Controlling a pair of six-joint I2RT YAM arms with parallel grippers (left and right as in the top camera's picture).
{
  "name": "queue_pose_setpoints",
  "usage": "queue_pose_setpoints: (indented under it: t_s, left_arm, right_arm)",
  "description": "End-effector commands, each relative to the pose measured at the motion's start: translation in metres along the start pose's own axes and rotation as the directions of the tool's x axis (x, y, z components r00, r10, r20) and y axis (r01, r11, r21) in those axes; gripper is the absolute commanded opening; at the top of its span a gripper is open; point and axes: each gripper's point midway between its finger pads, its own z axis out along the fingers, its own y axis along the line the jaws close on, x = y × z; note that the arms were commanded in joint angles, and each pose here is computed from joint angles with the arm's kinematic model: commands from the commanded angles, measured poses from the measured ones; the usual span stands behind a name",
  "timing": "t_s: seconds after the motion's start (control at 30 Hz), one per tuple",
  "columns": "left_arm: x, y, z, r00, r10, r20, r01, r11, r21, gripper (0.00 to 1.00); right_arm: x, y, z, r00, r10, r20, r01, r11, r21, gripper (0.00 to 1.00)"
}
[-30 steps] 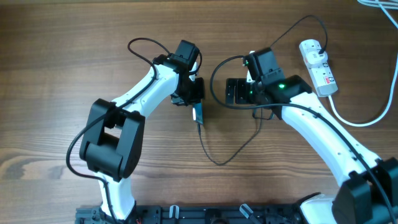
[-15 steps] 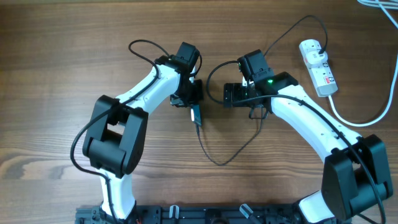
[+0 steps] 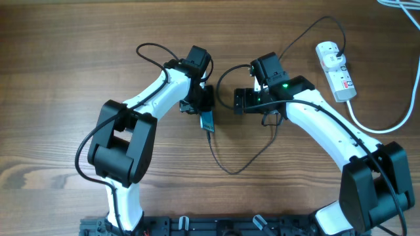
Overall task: Plug charger to phone and switch on socket
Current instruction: 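Lower the plugged phone flat onto the table with both grippers and release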
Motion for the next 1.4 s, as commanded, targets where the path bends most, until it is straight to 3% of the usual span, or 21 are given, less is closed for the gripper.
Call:
queue_pose_setpoints:
  t_s: [0.0,0.37,0.57,0.67,0.83,0.93,0.97,1.13,1.3,1.37]
  left_arm:
    - [0.004,0.008,0.008,1.0,-0.009,-0.021,0.008,1.0,-0.028,0.28]
    - [0.007,0.009,0.008,0.999,-0.012,-0.03,0.011,0.999,-0.033,0.32]
    - [0.009,0.01,0.008,0.999,-0.014,-0.039,0.013,0.999,-0.038,0.44]
    - [0.009,0.01,0.008,0.999,-0.014,-0.039,0.013,0.999,-0.038,0.44]
    - [0.009,0.01,0.008,0.999,-0.011,-0.039,0.009,0.999,-0.038,0.4]
    - [0.008,0.01,0.008,0.999,-0.007,-0.038,0.005,0.999,-0.037,0.22]
    - [0.007,0.012,0.007,0.999,-0.008,-0.036,0.006,0.999,-0.037,0.04]
    - [-0.008,0.035,-0.004,0.997,-0.08,-0.015,0.08,0.996,-0.032,0.04]
    - [-0.022,0.083,-0.018,0.974,-0.226,-0.018,0.226,0.974,-0.024,0.05]
    - [-0.026,0.101,-0.022,0.962,-0.273,-0.013,0.272,0.962,-0.025,0.14]
  right_arm:
    - [0.002,0.016,0.001,0.999,-0.01,-0.033,0.007,0.996,-0.091,1.0]
    - [0.005,0.025,0.0,0.999,-0.013,-0.05,0.005,0.99,-0.143,1.0]
    - [0.006,0.029,-0.001,0.998,-0.014,-0.055,0.005,0.986,-0.166,1.0]
    - [0.006,0.029,-0.001,0.998,-0.014,-0.055,0.005,0.986,-0.166,1.0]
    - [0.006,0.029,-0.001,0.998,-0.014,-0.055,0.005,0.986,-0.166,1.0]
    - [0.006,0.029,-0.001,0.998,-0.016,-0.054,0.007,0.986,-0.166,1.0]
    - [0.003,0.029,-0.001,0.999,-0.018,-0.047,0.01,0.986,-0.168,0.99]
    - [-0.017,0.031,-0.03,0.998,-0.057,-0.024,0.052,0.983,-0.177,0.98]
    - [-0.039,-0.002,-0.07,0.999,-0.039,-0.032,0.035,0.993,-0.114,1.0]
    - [-0.037,-0.033,-0.08,0.998,0.011,-0.061,-0.013,1.0,-0.025,1.0]
